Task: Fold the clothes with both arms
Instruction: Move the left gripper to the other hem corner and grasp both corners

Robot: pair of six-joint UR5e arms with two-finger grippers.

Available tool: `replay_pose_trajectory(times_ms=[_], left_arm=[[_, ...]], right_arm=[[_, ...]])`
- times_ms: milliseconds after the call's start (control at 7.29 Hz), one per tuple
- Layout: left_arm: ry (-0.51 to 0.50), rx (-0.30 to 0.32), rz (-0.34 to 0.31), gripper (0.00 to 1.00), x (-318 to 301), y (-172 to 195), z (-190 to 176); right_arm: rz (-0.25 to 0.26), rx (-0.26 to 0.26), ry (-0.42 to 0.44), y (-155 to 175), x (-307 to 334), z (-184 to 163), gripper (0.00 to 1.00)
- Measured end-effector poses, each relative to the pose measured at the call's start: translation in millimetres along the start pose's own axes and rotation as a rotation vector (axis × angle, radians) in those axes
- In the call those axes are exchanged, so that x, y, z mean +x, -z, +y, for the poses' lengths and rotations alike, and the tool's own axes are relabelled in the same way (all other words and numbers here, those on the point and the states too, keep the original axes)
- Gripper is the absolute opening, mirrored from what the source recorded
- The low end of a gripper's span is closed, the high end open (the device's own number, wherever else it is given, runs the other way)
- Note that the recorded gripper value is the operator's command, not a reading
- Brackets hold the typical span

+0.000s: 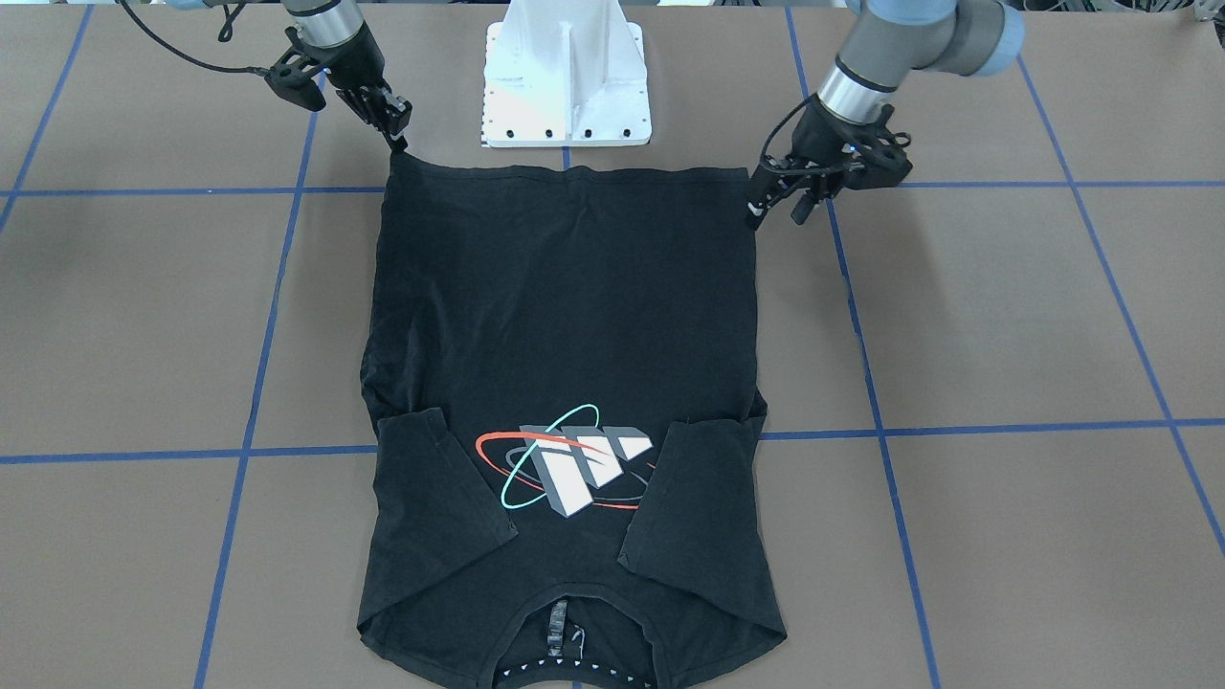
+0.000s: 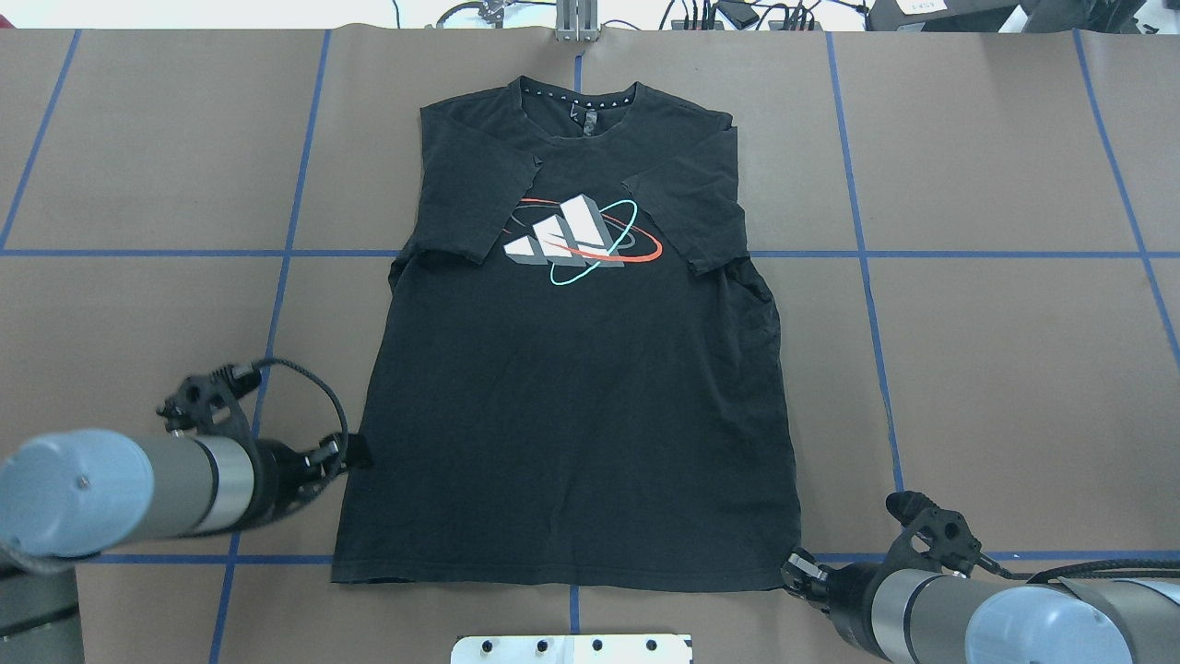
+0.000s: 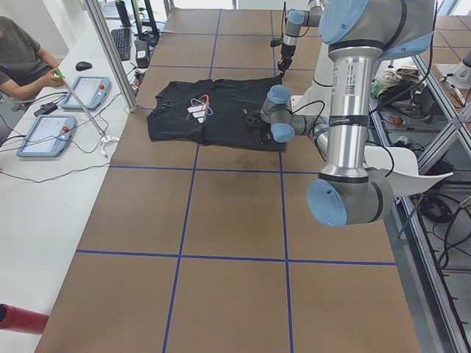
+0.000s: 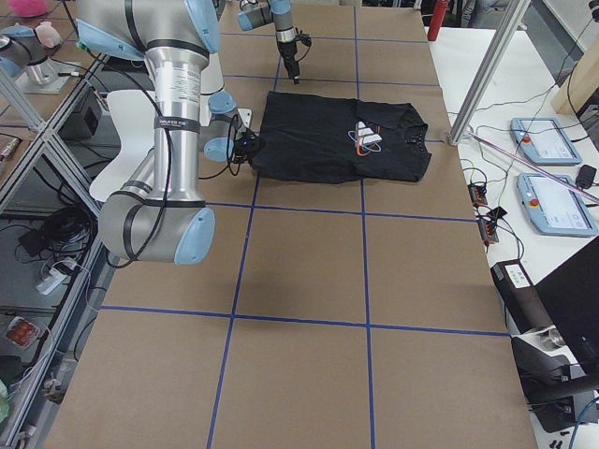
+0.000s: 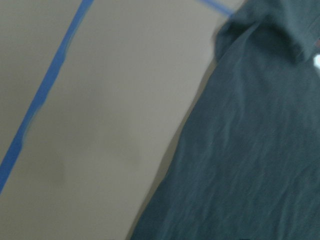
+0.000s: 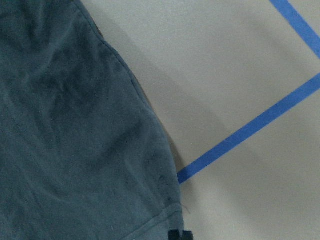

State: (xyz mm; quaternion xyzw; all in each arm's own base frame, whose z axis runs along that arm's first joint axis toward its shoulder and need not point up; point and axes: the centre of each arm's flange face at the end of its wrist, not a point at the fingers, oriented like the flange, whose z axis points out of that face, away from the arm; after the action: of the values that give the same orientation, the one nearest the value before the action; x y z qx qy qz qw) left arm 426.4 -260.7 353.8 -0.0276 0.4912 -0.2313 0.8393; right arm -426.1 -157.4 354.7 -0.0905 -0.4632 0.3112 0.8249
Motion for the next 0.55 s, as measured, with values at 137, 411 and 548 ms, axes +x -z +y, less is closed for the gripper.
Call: replay_pose_trajectory(times_ms=[137,411,548], left_arm=[[0.038,-0.014,-0.016,0.72,-6.0,-7.6,25.1],[0.070,-0.022,-0.061,0.72,-28.8,-16.1,46.2],[0.078,-0.019,-0.078,0.72,-38.2,-19.7,52.0]], right_arm=[[0.001,0.001,0.000,0.5,0.4,-0.7,0.00],[0.005,0.005,0.001,0.2,2.6,-2.3,0.00],[0.006,0.005,0.001,0.1,3.1,-2.3,0.00]])
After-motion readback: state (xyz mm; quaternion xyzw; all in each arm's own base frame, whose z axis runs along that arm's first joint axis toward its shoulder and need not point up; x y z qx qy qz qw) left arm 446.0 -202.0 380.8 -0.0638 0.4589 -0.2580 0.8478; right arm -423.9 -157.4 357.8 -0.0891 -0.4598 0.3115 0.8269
